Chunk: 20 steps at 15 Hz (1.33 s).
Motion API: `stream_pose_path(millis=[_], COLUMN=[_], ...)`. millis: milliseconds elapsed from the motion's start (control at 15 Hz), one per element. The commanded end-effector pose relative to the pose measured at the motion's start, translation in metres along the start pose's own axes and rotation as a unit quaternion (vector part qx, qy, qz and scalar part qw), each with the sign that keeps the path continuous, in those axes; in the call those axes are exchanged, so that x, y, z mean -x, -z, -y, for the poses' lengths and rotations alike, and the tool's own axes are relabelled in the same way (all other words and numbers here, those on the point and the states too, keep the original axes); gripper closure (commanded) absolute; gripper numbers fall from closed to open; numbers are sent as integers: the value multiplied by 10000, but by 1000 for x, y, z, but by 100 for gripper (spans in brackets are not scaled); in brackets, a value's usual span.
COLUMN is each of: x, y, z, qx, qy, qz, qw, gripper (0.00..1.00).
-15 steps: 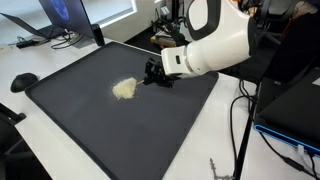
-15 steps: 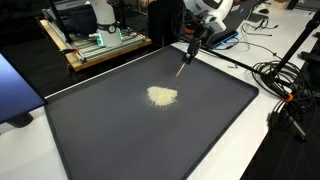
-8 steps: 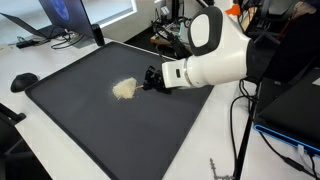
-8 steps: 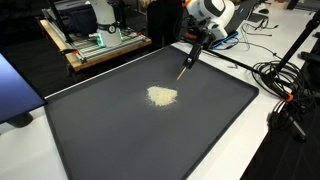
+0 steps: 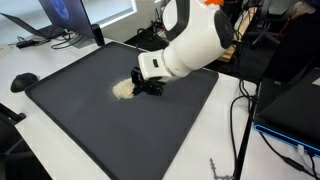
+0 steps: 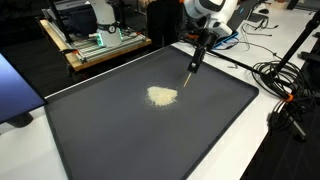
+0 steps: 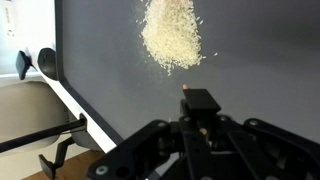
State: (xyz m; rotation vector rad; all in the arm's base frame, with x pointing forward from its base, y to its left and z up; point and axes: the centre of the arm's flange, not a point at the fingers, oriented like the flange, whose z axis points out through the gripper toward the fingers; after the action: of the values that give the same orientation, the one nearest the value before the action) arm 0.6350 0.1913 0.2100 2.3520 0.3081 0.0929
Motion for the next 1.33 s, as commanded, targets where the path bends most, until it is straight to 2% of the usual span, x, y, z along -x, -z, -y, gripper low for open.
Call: stream_pose_path(millis=[0, 200, 667, 1000, 1267], x=[25, 38, 76, 95, 104], y=[-6, -17, -29, -44, -61], z=[-46, -80, -146, -174, -186], qx=[-825, -1336, -2045, -2545, -2803], qy=[-85, -293, -621, -641, -624], qz=[-217, -275, -344, -406, -319], qw=[9963, 9902, 9763, 9641, 9574], gripper=[97, 97, 97, 97, 97])
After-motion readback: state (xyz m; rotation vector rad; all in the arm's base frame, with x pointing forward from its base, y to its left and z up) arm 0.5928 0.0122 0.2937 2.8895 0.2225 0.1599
